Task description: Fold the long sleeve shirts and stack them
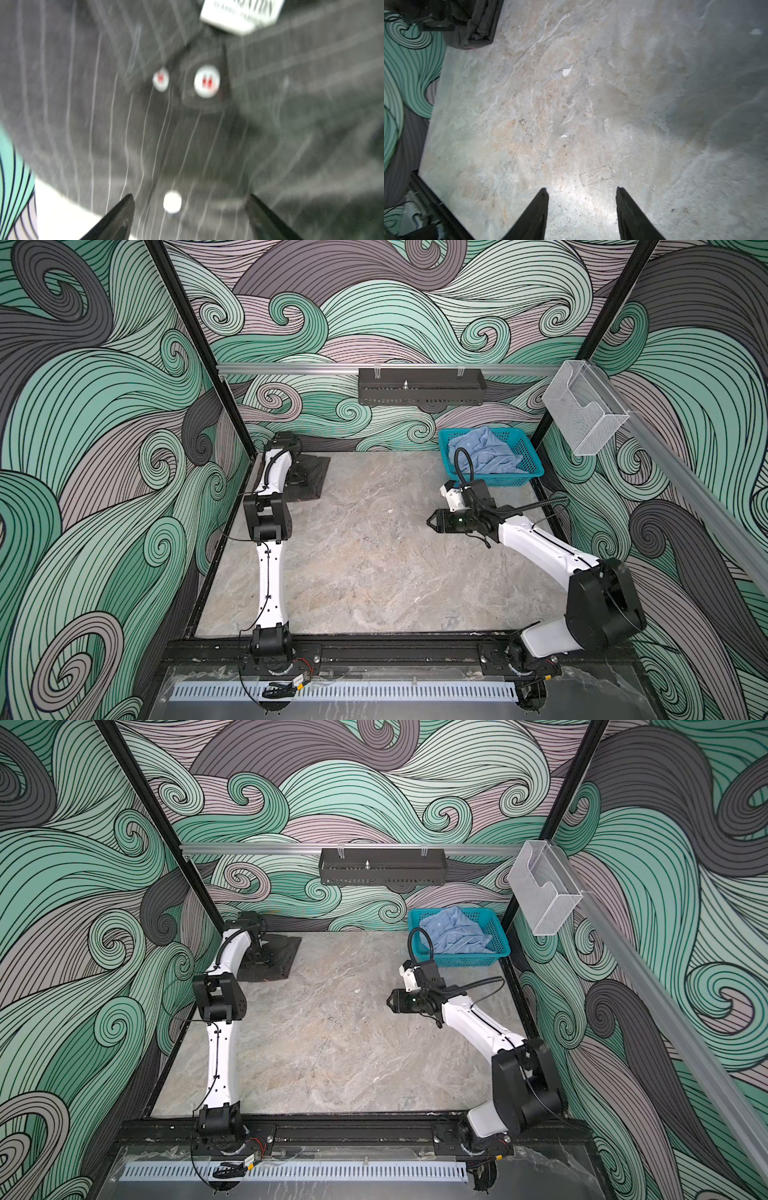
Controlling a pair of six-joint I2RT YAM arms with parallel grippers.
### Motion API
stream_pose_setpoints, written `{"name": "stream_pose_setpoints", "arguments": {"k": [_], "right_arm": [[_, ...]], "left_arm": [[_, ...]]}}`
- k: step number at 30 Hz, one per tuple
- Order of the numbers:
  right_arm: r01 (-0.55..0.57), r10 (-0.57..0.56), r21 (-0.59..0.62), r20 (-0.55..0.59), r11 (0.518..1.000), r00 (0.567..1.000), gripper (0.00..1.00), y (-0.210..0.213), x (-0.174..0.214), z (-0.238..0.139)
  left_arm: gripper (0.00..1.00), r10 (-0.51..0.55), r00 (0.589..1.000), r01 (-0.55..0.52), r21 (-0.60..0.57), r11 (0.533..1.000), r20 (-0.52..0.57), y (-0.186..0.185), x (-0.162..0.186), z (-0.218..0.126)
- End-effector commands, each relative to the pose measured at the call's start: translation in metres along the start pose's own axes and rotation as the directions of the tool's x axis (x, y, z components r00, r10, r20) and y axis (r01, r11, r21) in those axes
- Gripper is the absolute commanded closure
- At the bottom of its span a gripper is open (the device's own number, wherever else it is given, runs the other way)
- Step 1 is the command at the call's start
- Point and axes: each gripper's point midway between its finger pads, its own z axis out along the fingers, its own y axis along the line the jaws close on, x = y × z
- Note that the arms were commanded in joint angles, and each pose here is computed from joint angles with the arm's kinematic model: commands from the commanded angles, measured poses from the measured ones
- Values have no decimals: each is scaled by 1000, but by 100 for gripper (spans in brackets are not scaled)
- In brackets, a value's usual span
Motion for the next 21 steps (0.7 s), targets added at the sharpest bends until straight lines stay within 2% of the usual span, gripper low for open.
{"name": "stream_pose_setpoints", "arguments": {"k": [1,2,3,4,5,6,7,10,14,17,19,21], "right_arm": [[146,-207,206,314,967,927,39,-23,-44,-40],[176,-272,262,396,949,877,38,-27,-51,-53],[190,-345,340,487,921,802,35,-34,-59,-68],[190,-403,412,527,891,748,30,-43,-58,-77],[187,-447,468,537,863,715,22,-50,-57,-83],[176,-481,530,518,830,708,3,-61,-54,-86],[160,-499,577,495,801,711,1,-73,-52,-87],[65,-496,660,493,749,715,1,-105,-48,-93],[8,-461,668,505,744,729,1,-132,-40,-82],[20,-470,696,463,717,751,1,-144,-38,-72],[51,-445,675,425,736,788,1,-145,-35,-63],[26,-419,661,443,750,792,1,-153,-28,-57]], "left_arm": [[13,-133,966,110,114,987,221,6,-13,-106],[10,-165,949,125,160,979,269,3,-6,-117],[6,-207,915,135,221,966,347,3,-1,-137],[3,-241,881,131,279,951,408,1,8,-150],[1,-279,847,139,318,938,453,1,18,-158],[2,-322,798,146,354,924,510,3,27,-169],[1,-353,753,155,372,915,555,6,38,-175],[1,-396,667,188,372,909,631,18,66,-179],[2,-421,641,280,316,907,642,37,97,-159],[3,-435,634,341,274,899,640,46,121,-135],[3,-430,627,365,242,899,650,52,135,-120],[4,-438,599,401,221,889,670,61,142,-115]]}}
